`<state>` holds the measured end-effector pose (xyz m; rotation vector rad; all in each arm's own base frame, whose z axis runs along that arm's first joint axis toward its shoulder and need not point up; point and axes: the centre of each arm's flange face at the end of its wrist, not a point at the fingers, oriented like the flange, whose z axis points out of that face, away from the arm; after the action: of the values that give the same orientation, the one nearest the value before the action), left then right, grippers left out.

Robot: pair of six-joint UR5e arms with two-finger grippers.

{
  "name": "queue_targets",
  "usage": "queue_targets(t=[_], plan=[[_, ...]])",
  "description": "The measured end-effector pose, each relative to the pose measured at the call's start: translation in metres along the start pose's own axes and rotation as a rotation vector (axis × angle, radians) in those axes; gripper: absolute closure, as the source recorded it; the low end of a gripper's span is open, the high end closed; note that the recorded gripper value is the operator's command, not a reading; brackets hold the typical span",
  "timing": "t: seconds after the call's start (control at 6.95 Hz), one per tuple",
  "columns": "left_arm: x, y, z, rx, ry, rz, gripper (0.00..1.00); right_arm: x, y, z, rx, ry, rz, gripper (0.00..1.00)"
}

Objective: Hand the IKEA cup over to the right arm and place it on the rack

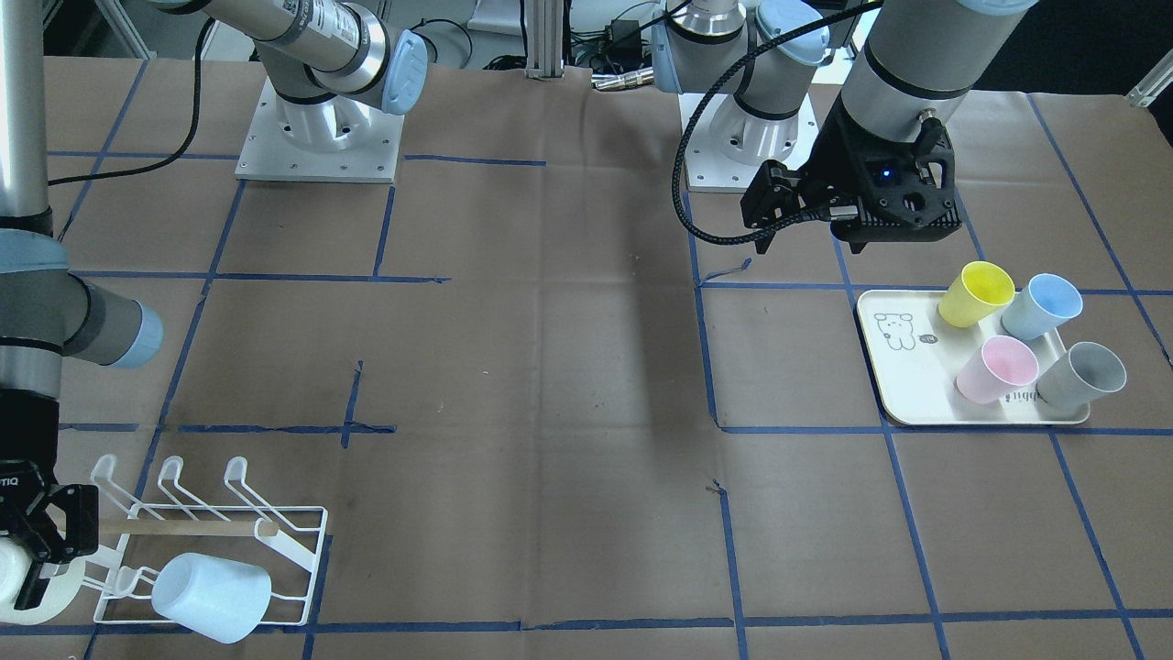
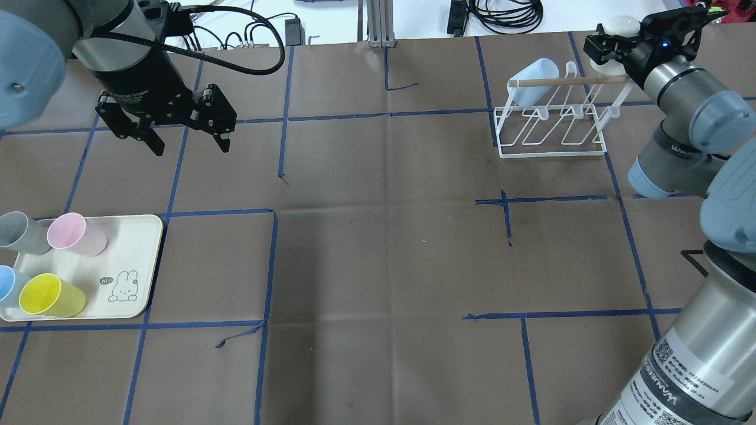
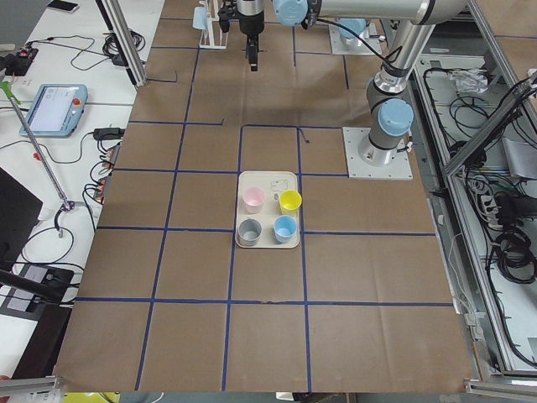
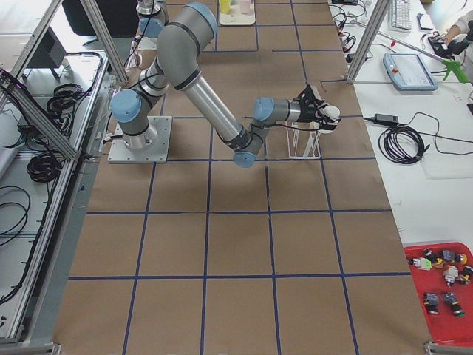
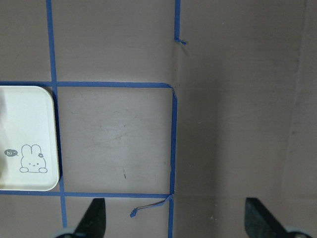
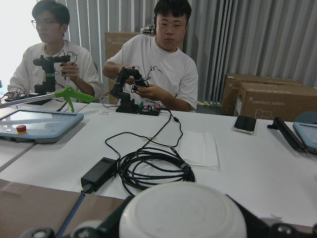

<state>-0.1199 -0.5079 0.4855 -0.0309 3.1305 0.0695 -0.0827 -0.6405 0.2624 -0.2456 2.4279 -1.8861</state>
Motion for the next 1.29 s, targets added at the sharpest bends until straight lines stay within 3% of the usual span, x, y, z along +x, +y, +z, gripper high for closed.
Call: queue_targets(t=[0.14, 0.29, 0.43, 1.29], plan=[[0.0, -0.008, 0.0, 0.001, 0.001, 0.0, 0.0, 0.0, 0.005, 0.001, -0.007, -0.002, 0.004, 0.9], [0.0, -0.016, -0.001, 0.004, 0.001, -0.002, 0.0, 0.0, 0.008, 0.002, -0.013, -0.003, 0.008, 0.55], [0.0, -0.021, -0.002, 0.004, 0.001, -0.004, 0.0, -0.001, 0.01, 0.002, -0.017, -0.003, 0.011, 0.01], [0.001, -0.01, -0.005, 0.008, -0.001, 0.0, 0.0, 0.001, -0.001, 0.001, -0.013, 0.003, 0.014, 0.0]])
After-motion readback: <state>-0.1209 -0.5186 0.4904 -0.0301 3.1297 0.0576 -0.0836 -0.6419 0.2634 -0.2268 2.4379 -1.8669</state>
